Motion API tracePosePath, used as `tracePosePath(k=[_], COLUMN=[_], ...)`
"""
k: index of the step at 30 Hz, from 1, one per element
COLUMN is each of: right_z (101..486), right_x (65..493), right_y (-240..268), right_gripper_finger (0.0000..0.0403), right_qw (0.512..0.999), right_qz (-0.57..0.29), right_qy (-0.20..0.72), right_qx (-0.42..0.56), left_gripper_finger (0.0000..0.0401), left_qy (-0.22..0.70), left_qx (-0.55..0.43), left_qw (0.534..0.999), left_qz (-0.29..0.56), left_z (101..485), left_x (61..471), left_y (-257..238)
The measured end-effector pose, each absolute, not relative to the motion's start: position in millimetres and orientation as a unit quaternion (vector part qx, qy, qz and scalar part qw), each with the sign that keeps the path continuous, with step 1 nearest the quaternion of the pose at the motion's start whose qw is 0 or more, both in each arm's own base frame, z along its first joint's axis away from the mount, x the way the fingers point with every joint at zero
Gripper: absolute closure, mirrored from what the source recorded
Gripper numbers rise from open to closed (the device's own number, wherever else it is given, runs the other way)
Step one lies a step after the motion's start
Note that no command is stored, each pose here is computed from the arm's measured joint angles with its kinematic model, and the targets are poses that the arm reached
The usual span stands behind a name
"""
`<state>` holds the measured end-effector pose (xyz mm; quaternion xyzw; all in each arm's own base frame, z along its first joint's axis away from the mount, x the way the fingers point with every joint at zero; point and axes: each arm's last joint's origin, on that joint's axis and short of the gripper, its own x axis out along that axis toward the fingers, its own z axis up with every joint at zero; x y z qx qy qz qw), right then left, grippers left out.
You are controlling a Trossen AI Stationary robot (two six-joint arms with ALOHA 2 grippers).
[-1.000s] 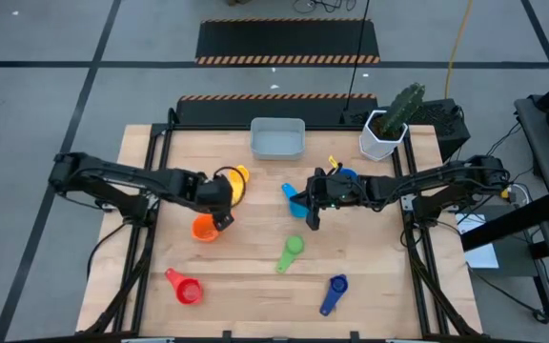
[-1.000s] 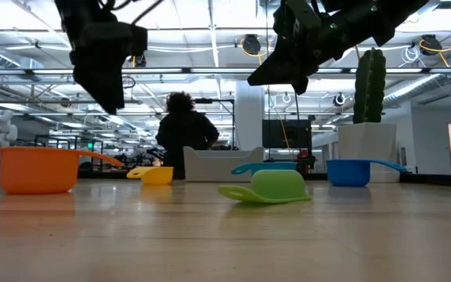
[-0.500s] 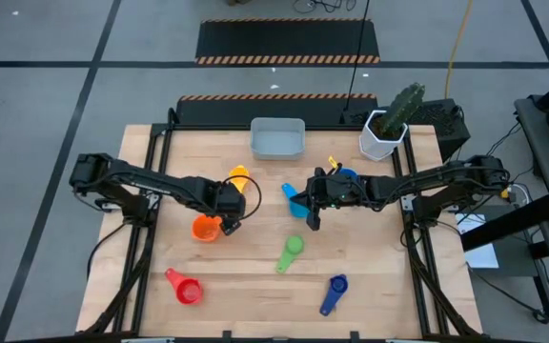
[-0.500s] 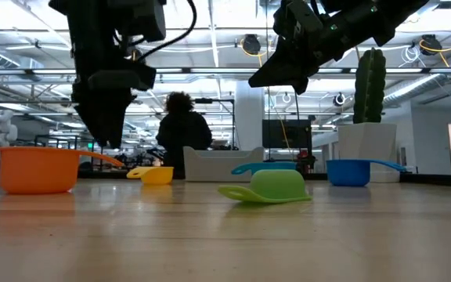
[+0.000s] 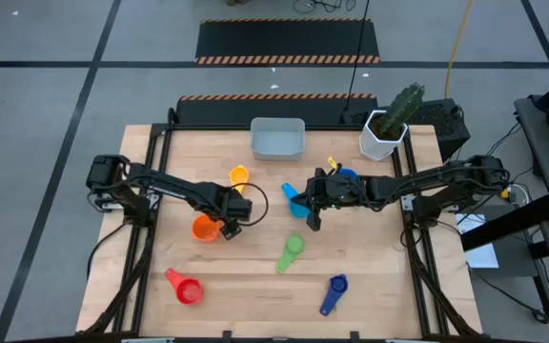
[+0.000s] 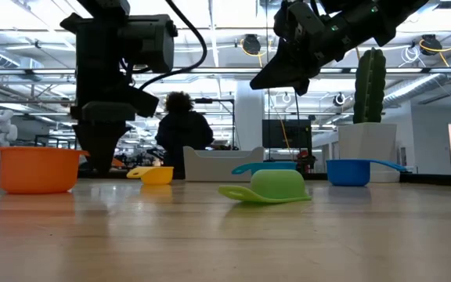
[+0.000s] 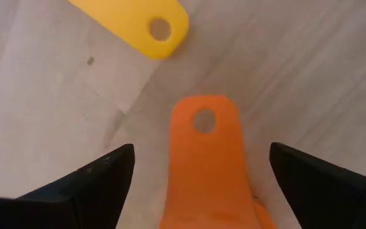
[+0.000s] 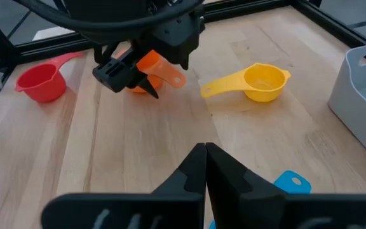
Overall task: Nest measuring cups in basket
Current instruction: Adjust the orange measuring cup
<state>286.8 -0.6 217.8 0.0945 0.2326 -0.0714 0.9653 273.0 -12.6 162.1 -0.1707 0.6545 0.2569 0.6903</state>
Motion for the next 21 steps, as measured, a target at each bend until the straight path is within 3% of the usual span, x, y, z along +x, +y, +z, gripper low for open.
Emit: tracePosePath(k=[4,14,17,21], right_z=[216.3,216.3,216.3,216.2], right_x=[286.0,286.0,286.0,286.0], right_y=[1.1,1.8,1.8,1.6], right_gripper_finger=[0.0403,0.0403,0.0403,0.0403], right_qw=[0.964,0.964,0.964,0.964], right_qz=[-0.069,-0.068,-0.068,-0.068], right_qy=[0.241,0.241,0.241,0.241], right_qx=[0.093,0.093,0.093,0.093], left_gripper_finger=[0.0085,0.0232,0.0253,0.0241], left_qy=[0.655,0.658,0.658,0.644], left_qx=[-0.172,-0.167,-0.167,-0.159], left_qw=[0.690,0.702,0.704,0.724], left_qz=[0.256,0.215,0.209,0.190], left_z=[162.1,162.1,162.1,162.5], left_x=[273.1,276.1,276.6,281.6], left_y=[-12.9,-14.5,-14.8,-17.2])
